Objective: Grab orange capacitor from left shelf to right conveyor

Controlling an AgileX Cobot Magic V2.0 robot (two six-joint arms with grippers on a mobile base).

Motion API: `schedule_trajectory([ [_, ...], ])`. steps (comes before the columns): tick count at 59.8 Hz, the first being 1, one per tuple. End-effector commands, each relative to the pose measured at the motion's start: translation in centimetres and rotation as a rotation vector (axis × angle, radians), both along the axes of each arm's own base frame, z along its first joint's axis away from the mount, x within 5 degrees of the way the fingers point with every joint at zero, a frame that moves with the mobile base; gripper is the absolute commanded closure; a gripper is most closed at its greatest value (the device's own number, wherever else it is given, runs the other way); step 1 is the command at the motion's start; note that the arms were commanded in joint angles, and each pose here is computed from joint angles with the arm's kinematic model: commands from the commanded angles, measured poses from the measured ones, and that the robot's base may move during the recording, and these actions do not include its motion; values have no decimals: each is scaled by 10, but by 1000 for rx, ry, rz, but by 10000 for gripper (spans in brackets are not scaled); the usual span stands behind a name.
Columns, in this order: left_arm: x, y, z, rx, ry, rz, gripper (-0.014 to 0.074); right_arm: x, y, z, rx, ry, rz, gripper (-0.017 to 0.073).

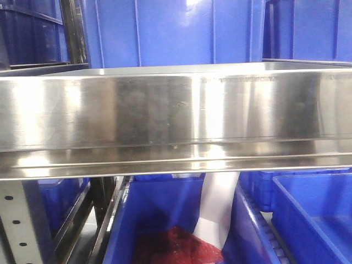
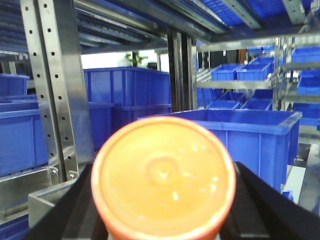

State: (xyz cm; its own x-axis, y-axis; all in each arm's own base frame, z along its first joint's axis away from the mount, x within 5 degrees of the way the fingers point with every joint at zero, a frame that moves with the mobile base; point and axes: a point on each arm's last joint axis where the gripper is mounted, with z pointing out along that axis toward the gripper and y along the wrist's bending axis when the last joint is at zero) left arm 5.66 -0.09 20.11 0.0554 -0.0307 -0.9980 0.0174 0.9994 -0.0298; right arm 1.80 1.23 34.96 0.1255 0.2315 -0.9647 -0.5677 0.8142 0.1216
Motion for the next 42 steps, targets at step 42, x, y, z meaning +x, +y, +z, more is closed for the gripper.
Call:
schedule_trajectory([
  [42, 0, 0, 1, -4, -77, -5, 720, -15, -10, -9, 146, -293, -21, 512],
])
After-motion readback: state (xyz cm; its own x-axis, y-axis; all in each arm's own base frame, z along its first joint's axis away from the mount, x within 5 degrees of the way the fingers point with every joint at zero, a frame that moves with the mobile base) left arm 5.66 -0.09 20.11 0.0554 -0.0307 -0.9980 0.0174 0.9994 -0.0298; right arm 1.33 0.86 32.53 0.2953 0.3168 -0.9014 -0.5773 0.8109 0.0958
